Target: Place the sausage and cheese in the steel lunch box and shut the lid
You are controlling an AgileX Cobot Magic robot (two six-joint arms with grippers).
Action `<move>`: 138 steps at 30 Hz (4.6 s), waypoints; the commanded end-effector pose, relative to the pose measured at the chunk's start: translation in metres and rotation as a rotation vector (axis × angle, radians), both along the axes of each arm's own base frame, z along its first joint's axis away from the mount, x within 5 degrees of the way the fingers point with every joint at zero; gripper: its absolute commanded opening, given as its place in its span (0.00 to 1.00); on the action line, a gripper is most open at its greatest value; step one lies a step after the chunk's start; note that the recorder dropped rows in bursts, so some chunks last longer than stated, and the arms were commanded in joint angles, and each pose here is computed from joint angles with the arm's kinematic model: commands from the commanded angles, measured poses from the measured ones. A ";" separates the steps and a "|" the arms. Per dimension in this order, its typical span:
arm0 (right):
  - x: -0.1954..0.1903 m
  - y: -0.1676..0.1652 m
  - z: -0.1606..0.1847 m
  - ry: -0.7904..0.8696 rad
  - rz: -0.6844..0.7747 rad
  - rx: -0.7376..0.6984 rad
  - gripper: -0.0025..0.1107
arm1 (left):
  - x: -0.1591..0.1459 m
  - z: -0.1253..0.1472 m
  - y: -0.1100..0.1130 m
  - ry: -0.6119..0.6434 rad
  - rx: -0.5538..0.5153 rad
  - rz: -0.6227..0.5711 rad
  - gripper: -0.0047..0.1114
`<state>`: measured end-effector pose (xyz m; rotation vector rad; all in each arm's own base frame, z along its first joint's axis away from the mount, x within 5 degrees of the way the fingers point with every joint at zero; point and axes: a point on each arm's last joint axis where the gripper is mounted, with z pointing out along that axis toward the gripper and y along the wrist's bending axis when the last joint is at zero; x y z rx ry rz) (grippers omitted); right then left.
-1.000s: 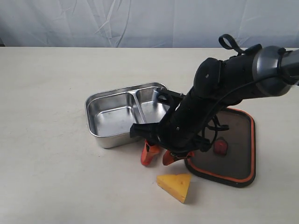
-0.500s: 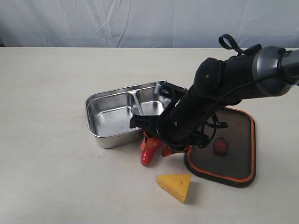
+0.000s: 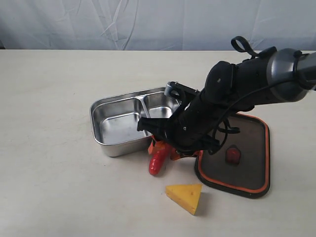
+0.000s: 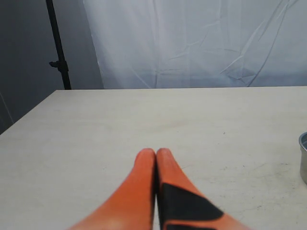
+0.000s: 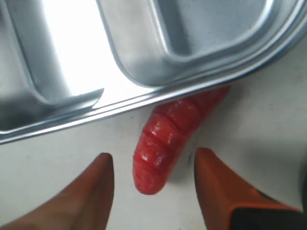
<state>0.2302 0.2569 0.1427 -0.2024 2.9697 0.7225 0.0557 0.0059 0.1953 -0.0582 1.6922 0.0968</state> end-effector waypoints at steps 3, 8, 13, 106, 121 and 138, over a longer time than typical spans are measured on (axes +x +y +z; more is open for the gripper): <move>0.003 0.001 0.000 -0.023 -0.006 0.002 0.47 | 0.000 0.000 0.000 -0.014 0.000 -0.002 0.04; 0.003 0.002 -0.018 0.037 -0.024 -0.022 0.47 | 0.000 0.000 0.000 -0.014 0.000 -0.002 0.04; 0.002 0.003 -0.026 0.066 -0.042 -0.028 0.47 | 0.000 0.000 0.000 -0.014 0.000 -0.002 0.04; 0.050 0.049 0.082 -0.104 0.477 -0.083 0.41 | 0.000 0.000 0.000 -0.014 0.000 -0.002 0.04; -0.031 -0.033 0.144 -0.222 0.771 -0.137 0.41 | 0.000 0.000 0.000 -0.014 0.000 -0.002 0.04; -0.039 -0.033 0.070 -0.222 1.058 -0.082 0.58 | 0.000 0.000 0.000 -0.014 0.000 -0.002 0.04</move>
